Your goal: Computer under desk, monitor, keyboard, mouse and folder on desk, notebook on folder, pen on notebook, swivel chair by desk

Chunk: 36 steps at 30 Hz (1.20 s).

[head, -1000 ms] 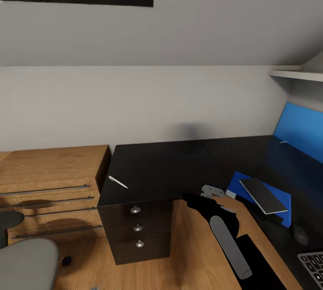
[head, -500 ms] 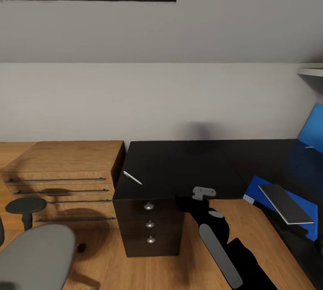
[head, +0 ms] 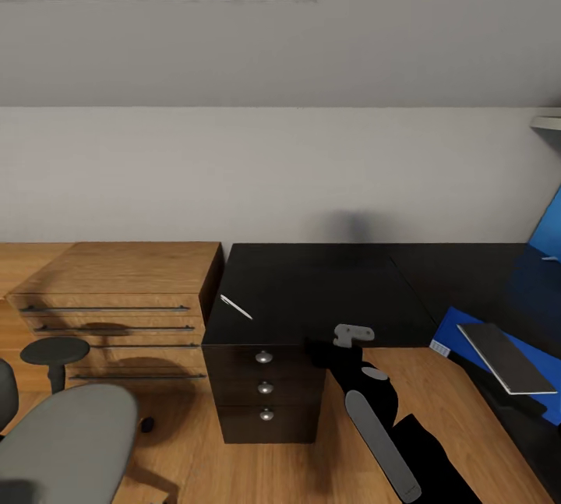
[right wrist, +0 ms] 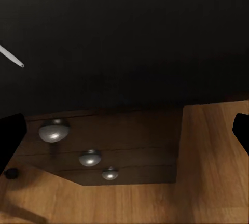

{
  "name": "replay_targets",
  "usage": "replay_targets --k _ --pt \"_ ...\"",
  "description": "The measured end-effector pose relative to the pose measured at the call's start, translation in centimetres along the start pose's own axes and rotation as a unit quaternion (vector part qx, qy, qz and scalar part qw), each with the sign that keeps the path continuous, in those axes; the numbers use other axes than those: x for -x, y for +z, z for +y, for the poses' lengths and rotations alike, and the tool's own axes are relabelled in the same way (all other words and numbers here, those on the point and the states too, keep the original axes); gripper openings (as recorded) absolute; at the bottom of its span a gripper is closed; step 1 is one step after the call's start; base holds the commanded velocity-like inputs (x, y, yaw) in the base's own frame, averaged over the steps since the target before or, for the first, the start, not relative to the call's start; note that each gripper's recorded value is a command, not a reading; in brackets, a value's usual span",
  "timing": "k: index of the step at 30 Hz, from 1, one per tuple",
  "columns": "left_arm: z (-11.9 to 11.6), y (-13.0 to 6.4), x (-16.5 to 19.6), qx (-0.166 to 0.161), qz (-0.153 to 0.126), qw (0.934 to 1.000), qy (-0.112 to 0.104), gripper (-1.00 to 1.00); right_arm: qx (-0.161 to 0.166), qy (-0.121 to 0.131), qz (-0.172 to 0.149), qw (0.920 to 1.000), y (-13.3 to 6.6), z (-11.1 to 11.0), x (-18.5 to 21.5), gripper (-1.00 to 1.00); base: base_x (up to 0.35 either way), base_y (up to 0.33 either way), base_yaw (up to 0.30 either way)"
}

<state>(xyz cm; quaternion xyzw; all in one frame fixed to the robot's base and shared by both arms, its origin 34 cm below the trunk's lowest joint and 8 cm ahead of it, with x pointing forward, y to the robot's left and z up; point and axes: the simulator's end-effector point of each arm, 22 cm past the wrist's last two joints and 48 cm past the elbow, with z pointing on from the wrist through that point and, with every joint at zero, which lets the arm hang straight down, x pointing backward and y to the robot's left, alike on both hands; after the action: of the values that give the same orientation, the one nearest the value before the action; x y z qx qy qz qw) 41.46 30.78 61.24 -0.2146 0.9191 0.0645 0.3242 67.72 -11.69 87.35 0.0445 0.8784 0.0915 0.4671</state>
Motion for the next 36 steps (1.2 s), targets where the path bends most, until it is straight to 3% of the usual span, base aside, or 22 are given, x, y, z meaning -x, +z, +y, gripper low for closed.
replay_targets --k 12,25,36 --pt "0.13 0.03 -0.25 0.001 0.002 1.0000 0.001 1.00 0.000 0.000 0.000 1.0000 0.02 0.02 -0.01 1.00 0.000 0.000 0.044" --pt "0.31 0.07 -0.81 0.004 0.008 1.0000 0.002 1.00 -0.001 -0.001 -0.001 1.0000 0.03 -0.06 0.00 1.00 0.009 0.000 0.255" --pt "0.38 0.05 -0.96 0.004 0.009 0.9999 0.002 1.00 -0.001 -0.001 0.001 1.0000 0.01 -0.09 -0.08 1.00 0.252 0.000 0.271"
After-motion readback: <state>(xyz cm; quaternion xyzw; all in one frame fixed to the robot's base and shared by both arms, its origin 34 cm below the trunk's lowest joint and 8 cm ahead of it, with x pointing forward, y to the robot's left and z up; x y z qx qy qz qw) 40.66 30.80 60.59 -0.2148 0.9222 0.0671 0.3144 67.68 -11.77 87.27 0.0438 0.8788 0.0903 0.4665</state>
